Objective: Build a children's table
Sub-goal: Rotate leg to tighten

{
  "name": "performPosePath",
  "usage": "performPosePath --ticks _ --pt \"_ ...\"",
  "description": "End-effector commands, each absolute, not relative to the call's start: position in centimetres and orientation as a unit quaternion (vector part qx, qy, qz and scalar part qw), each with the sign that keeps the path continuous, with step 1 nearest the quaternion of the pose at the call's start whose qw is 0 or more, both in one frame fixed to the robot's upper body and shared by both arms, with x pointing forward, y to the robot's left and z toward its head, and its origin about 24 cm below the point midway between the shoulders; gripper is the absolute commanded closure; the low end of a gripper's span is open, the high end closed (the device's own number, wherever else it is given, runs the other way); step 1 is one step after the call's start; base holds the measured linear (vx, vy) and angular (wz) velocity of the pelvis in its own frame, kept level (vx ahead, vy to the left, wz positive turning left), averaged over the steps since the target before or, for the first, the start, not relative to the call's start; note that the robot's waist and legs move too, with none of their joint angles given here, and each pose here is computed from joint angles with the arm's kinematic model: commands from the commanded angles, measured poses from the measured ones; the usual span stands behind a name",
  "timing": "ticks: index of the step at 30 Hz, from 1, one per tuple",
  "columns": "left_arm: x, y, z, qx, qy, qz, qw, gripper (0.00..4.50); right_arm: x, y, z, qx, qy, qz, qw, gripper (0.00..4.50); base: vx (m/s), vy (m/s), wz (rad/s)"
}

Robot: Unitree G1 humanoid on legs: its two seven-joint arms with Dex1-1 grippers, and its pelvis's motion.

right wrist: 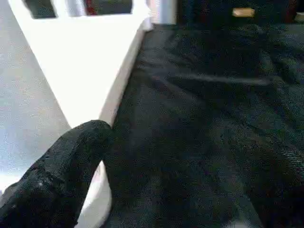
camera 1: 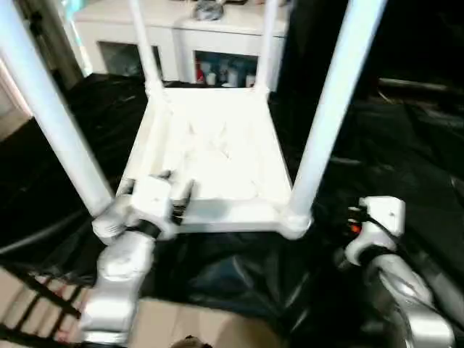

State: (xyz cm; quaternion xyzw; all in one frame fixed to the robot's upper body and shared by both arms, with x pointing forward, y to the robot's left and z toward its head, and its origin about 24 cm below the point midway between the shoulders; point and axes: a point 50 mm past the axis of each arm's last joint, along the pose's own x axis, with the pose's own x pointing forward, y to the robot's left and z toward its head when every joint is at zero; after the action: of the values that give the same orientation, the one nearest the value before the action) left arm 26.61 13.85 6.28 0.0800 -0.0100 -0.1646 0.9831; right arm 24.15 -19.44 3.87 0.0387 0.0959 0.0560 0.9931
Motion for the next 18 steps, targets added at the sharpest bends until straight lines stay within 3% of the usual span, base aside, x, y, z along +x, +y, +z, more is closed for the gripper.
performPosePath --ticks 1,9,18 --pt "27.12 14.47 6.68 0.102 -0.008 -0.160 0.982 1.85 24.12 -18.95 3.97 0.048 0.087 0.063 0.993 0.00 -0.037 0.250 -0.47" --pt "27.27 13.95 6.68 0.102 -0.010 -0.163 0.981 1.85 23.81 -19.64 4.05 0.046 0.086 0.049 0.994 0.00 -0.058 0.106 0.02" --pt "27.81 14.52 7.07 0.053 -0.004 -0.127 0.991 1.85 23.87 -19.60 4.65 0.053 0.073 0.072 0.993 0.00 -0.095 -0.125 -0.13"
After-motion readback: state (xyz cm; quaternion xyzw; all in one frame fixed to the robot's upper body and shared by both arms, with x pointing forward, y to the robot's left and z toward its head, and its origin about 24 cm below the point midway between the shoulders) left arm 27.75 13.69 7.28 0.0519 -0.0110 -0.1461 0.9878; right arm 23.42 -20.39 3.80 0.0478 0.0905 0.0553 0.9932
